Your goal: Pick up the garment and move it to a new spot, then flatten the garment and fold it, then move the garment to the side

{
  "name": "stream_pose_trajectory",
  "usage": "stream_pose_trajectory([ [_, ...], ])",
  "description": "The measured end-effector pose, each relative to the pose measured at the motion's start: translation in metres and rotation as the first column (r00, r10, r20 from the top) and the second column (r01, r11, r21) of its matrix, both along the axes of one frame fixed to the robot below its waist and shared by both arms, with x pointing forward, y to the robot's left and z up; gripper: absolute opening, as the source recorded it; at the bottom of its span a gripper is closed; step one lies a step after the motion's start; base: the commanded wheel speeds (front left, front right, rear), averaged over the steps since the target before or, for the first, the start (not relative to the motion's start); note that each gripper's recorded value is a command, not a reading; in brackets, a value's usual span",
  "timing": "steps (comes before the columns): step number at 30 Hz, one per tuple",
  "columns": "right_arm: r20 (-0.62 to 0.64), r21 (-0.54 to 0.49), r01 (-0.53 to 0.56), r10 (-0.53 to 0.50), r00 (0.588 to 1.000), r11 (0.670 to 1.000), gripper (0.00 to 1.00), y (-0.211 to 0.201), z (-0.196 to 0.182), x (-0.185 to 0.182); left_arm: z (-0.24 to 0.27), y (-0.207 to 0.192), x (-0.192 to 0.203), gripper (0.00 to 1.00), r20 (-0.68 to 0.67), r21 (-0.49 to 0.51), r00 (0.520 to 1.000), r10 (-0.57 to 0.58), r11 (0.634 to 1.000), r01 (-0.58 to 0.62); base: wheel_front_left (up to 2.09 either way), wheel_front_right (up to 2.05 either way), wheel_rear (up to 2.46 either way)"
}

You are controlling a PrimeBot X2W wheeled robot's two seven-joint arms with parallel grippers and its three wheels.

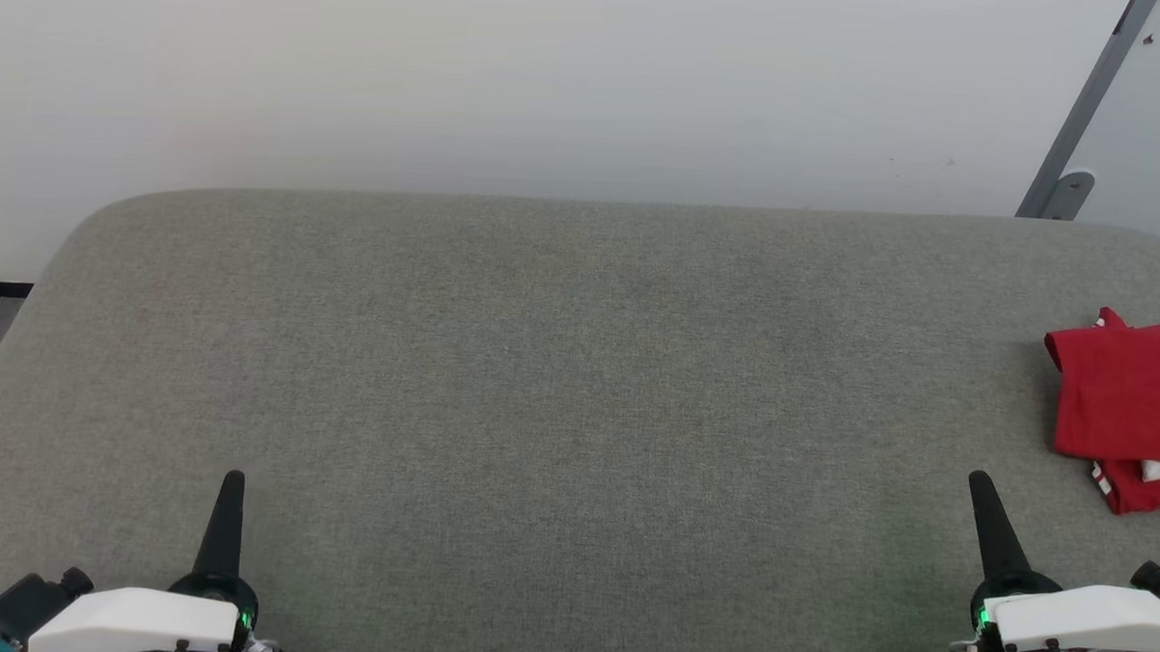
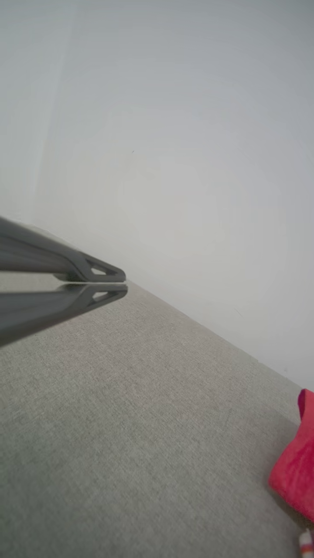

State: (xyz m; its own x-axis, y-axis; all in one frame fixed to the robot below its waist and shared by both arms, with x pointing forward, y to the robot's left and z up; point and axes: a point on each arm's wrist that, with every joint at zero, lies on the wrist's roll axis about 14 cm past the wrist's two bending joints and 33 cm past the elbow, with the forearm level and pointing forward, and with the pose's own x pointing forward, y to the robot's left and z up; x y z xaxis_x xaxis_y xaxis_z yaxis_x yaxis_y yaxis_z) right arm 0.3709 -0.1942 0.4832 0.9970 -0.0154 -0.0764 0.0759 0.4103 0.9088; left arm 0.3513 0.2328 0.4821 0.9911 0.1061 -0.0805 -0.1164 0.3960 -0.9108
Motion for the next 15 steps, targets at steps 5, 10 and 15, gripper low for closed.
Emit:
stream_pose_trajectory([
  [5,0.003,0.047,0.004,-0.004,1.0,0.999,0.0,-0.001,0.001,0.001,0.004,-0.003,0.005,0.0,0.013,-0.038,1.0,-0.009,0.999,0.01,0.0,0.0,0.0],
  [10,0.012,0.093,0.005,-0.006,1.0,0.996,0.0,-0.001,0.004,0.004,0.004,-0.006,0.008,0.0,0.017,-0.085,1.0,-0.015,0.996,0.016,0.0,0.0,0.0],
  [15,0.015,0.135,0.004,-0.006,1.0,0.991,0.0,-0.001,0.005,0.005,0.007,-0.01,0.012,0.0,0.032,-0.133,0.999,-0.02,0.991,0.024,0.0,0.0,0.0],
])
